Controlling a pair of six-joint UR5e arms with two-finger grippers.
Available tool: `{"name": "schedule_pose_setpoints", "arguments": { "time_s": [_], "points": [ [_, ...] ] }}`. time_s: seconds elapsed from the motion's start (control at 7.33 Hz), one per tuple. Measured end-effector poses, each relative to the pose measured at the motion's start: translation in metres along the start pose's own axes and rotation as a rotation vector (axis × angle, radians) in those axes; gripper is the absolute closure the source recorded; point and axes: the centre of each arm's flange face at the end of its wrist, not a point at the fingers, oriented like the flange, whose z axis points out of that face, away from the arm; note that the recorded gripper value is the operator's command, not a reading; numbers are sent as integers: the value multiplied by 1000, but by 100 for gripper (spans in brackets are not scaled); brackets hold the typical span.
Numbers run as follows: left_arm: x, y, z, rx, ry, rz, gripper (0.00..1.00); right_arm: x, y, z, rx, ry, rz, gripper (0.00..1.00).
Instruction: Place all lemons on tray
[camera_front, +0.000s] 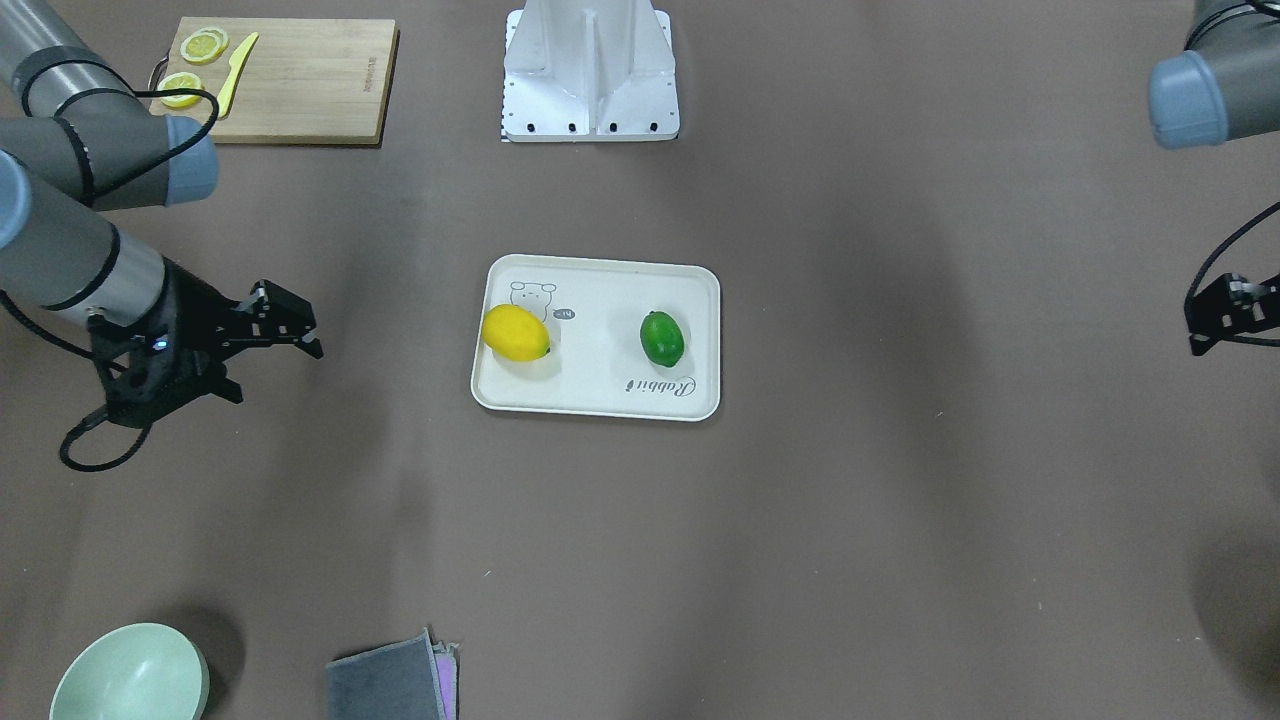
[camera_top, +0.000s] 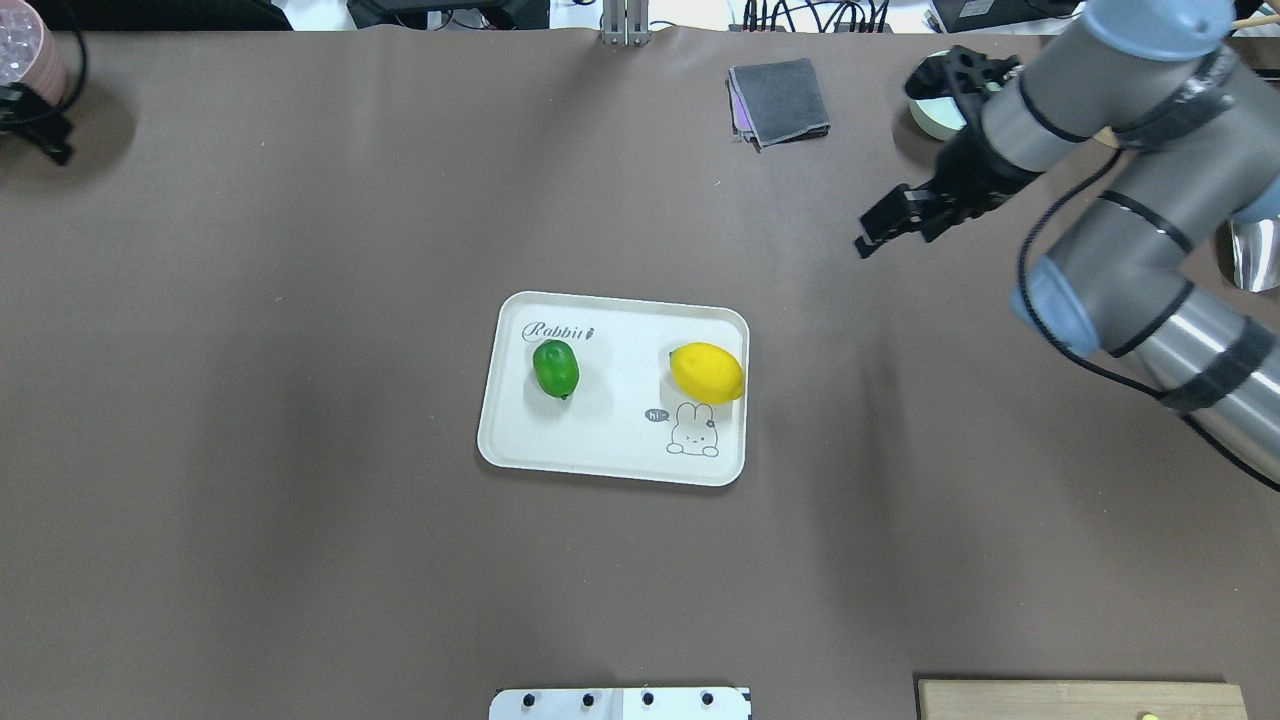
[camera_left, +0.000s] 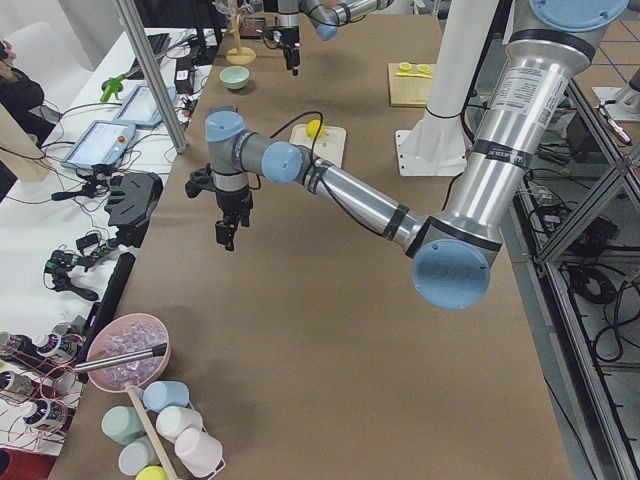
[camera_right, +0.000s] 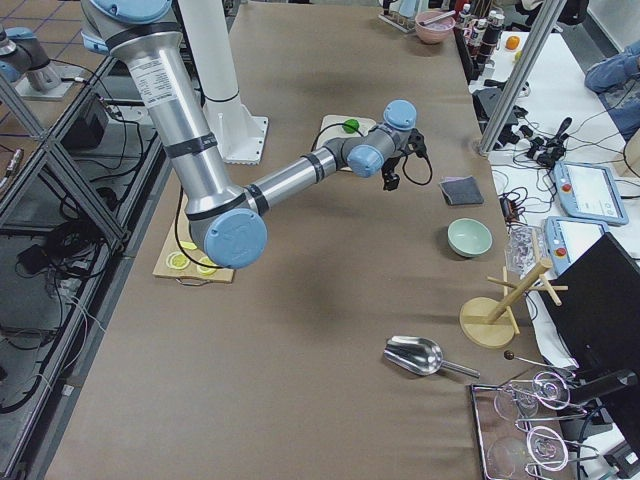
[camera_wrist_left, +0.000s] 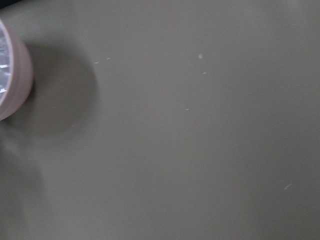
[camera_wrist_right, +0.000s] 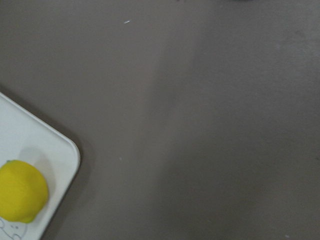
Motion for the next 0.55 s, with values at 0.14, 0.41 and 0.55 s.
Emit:
{"name": "schedule_pose_setpoints", "arguments": {
  "time_s": [0.14,0.41,0.55],
  "points": [
    [-39,30,8,-19,-16,-18,1,36,17,-11,1,25,-9,1],
    [-122,96,23,-40,-1,-81,1,104,56,-29,-7,64,42,1],
    [-155,129,39,-40,67,-131,1,131,72,-38,-14,85,95,1]
  ]
}}
